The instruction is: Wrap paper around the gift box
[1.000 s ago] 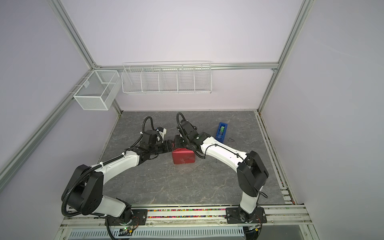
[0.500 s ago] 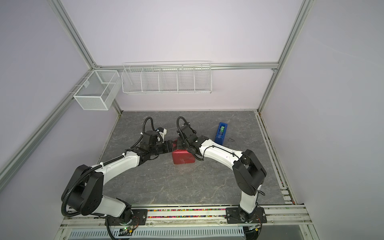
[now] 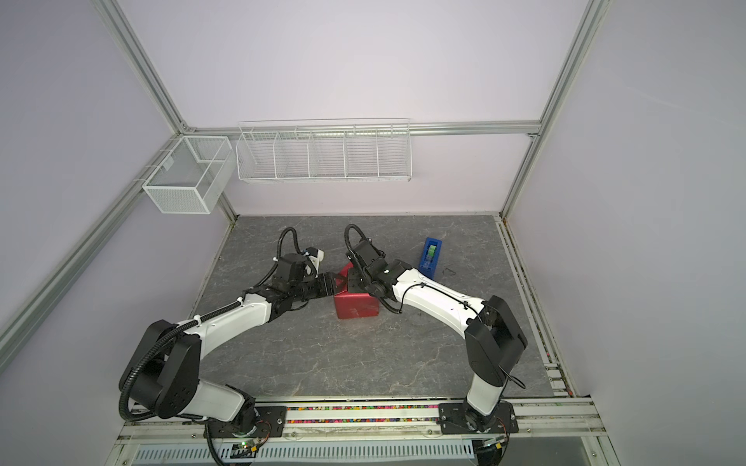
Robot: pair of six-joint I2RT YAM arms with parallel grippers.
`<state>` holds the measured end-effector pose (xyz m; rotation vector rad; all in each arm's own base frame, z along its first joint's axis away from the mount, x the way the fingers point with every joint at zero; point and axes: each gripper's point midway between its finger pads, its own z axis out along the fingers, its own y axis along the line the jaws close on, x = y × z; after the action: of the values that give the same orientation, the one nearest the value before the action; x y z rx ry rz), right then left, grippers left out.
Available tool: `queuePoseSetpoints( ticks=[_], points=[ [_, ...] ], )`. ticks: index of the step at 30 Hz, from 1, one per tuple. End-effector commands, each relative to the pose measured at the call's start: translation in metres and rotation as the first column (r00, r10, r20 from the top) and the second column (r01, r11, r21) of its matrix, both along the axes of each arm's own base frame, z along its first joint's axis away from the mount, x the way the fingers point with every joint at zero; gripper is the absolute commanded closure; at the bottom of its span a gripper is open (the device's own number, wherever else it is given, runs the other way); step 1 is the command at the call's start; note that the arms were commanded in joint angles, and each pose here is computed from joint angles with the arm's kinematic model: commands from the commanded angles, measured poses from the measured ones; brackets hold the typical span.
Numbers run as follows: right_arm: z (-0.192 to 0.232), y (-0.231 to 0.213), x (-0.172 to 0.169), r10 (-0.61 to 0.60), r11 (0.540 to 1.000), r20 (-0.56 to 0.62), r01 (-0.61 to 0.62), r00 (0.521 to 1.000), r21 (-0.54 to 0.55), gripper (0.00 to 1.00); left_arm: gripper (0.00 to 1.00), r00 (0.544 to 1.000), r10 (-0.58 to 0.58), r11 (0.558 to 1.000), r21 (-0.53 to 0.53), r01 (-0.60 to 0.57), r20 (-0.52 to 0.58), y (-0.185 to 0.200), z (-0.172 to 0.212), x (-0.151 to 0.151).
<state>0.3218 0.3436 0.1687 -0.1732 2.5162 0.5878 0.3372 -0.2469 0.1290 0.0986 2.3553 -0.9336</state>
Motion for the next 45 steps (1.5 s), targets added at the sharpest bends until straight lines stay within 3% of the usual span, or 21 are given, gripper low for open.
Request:
queuePoseSetpoints(
  ticks=[1,6,12,22,31,35,40,45],
  points=[
    [0.014,0.009,-0.018,0.066,0.997,-0.017,-0.065,0.998,0.03,0.91,0.43,0.99,0.018,0.993,0.116,-0.002,-0.139,0.015,-0.046,-0.023],
    [-0.008,0.01,-0.021,0.081,0.997,-0.058,-0.081,0.995,0.004,0.91,0.43,0.99,0.018,0.993,0.116,-0.001,-0.141,0.015,-0.047,-0.023],
    [-0.032,-0.011,-0.021,0.037,0.993,-0.081,-0.046,0.996,-0.107,0.92,0.42,0.992,0.012,0.994,0.106,0.001,-0.124,0.013,-0.038,-0.021],
    [-0.047,-0.017,-0.025,0.034,0.992,-0.117,-0.047,0.993,-0.115,0.92,0.4,0.998,-0.019,0.994,0.103,0.026,-0.066,0.006,0.003,-0.009],
    [-0.043,-0.016,-0.023,0.03,0.994,-0.114,-0.042,0.993,-0.103,0.93,0.44,0.992,-0.072,0.995,0.057,0.078,-0.102,-0.004,-0.003,-0.016],
    [-0.032,-0.013,-0.021,0.036,0.996,-0.098,-0.043,0.994,-0.076,0.93,0.45,0.985,-0.095,0.995,0.017,0.099,-0.146,-0.011,-0.018,-0.021],
    [0.01,-0.01,-0.014,0.046,0.999,-0.023,-0.045,0.999,0.026,0.88,0.46,0.982,-0.079,0.995,0.053,0.09,-0.174,-0.005,-0.031,-0.024],
    [0.06,-0.033,-0.005,0.014,0.996,0.119,-0.024,0.993,0.081,0.72,0.46,0.979,-0.071,0.993,0.078,0.087,-0.192,-0.001,-0.04,-0.026]
  ],
)
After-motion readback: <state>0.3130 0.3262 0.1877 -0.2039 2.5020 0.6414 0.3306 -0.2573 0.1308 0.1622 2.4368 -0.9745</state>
